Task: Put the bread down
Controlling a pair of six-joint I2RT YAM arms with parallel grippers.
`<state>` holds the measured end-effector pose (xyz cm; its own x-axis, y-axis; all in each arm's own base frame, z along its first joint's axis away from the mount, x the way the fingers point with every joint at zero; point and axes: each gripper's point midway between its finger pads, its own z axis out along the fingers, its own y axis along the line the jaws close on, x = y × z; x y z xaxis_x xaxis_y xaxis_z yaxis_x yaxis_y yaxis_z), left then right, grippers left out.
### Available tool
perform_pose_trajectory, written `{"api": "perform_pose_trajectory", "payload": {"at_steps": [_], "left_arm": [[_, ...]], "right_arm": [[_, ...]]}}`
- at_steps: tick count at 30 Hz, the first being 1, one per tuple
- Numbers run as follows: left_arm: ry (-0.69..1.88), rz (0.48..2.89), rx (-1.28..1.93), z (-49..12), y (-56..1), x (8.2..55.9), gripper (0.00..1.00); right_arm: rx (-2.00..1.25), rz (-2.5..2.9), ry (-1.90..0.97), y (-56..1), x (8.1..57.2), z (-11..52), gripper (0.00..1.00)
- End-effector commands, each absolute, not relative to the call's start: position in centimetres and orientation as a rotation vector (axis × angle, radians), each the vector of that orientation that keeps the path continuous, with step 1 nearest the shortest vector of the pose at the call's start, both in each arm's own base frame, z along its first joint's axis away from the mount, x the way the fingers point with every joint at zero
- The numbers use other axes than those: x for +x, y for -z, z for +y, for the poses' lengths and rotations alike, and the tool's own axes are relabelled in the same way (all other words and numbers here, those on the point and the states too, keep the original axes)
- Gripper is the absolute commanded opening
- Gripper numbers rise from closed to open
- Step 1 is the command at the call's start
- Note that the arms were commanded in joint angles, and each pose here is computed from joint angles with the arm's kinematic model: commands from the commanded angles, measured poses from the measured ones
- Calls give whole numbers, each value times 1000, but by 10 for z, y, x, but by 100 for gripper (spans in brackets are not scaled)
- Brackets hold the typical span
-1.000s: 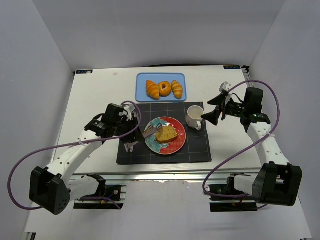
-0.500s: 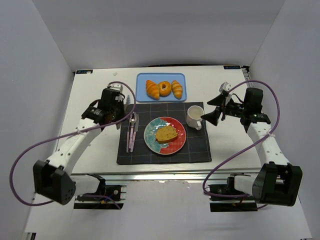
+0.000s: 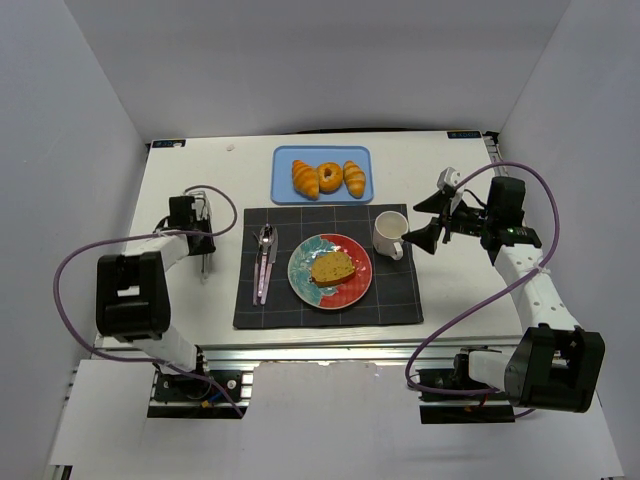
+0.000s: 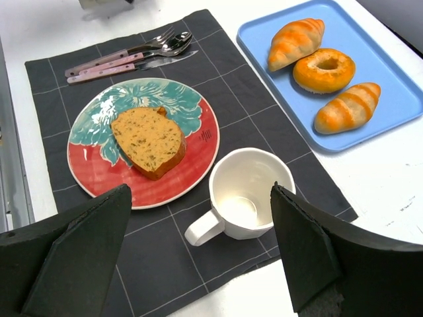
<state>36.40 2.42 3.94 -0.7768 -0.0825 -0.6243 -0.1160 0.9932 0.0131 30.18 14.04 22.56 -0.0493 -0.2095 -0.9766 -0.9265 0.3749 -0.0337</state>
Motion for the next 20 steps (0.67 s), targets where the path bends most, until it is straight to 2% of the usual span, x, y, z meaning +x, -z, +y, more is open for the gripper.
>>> {"api": "perform_pose_trajectory", "payload": {"at_steps": [1, 3, 4, 5, 6, 7, 10, 11, 14, 20], "left_arm": [[125, 2485, -75, 8, -15, 368, 41], [144, 2512, -86, 7, -6, 363, 53], [157, 2500, -99, 6, -6, 365, 53], [158, 2501, -112, 7, -5, 361, 61], [156, 2491, -119, 8, -7, 361, 65], [157, 2480, -138, 8, -10, 362, 74], [155, 2438, -163, 9, -29, 362, 80], [155, 2394, -165, 9, -45, 364, 98], [168, 2323, -205, 8, -73, 363, 98], [237, 2043, -288, 1, -162, 354, 98]], "right_arm": [[-1089, 1484, -787, -239, 302, 140, 89], [-1090, 1502, -790, -235, 303, 139, 89], [-1094, 1508, -777, -235, 305, 138, 89], [-1088, 1524, -777, -234, 306, 138, 89], [-1078, 1542, -763, -232, 309, 136, 89], [-1027, 1608, -736, -228, 316, 133, 89], [-855, 1740, -586, -228, 348, 118, 89], [-766, 1799, -574, -228, 355, 115, 89], [-657, 1884, -473, -232, 373, 108, 89], [-688, 1829, -539, -249, 374, 125, 90]]}}
